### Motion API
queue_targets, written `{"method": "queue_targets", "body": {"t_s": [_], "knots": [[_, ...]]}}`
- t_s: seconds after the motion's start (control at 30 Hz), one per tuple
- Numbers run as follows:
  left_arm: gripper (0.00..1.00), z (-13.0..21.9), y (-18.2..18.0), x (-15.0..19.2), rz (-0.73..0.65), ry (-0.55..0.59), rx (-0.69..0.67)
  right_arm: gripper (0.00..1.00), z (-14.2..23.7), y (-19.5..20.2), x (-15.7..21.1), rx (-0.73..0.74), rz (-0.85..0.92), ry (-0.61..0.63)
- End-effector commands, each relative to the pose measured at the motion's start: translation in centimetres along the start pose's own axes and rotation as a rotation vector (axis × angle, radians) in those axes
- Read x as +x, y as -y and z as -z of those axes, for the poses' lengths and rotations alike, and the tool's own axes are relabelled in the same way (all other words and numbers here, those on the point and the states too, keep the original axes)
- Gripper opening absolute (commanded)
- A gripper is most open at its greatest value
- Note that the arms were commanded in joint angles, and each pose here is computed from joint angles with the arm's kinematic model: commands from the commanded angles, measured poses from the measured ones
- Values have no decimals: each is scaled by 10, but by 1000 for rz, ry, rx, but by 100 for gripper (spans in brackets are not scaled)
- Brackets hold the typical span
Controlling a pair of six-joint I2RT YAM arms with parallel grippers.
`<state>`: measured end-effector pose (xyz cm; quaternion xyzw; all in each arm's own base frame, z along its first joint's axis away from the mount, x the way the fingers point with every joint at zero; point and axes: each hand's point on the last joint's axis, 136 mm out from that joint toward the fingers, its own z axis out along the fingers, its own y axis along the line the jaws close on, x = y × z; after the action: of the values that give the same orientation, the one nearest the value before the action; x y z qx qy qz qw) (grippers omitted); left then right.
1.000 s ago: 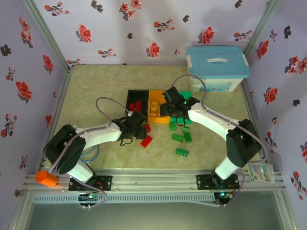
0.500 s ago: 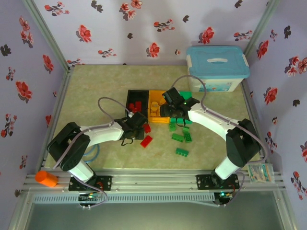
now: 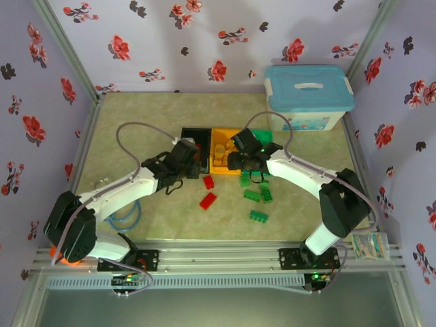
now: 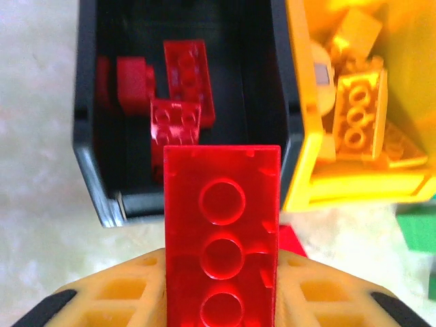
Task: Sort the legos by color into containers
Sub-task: Pick up the lego from the center of the table, then place the lego in the container.
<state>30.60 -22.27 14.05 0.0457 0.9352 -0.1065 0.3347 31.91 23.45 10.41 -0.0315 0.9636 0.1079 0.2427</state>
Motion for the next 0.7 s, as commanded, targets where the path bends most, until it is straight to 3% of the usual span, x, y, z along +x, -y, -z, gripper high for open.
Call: {"method": "queue_targets", "body": {"t_s": [0.0, 0.3, 0.33, 0.4, 0.47, 0.67], "knots": [[30, -8, 0, -23, -41, 1, 3, 64, 10, -1, 1, -24, -27, 19], [31, -46, 6, -54, -60, -36, 5, 64, 16, 8, 9, -10, -30, 22], [34, -48, 6, -57, -59, -36, 3, 65, 17, 8, 9, -11, -30, 23], [55, -53, 7, -61, -62, -52, 9, 64, 17, 7, 9, -13, -30, 21], [63, -49, 15, -64, -84, -64, 42, 64, 16, 8, 10, -13, -30, 19], [66, -31, 17, -51, -81, -51, 60, 64, 12, 7, 10, -13, -31, 18]]}}
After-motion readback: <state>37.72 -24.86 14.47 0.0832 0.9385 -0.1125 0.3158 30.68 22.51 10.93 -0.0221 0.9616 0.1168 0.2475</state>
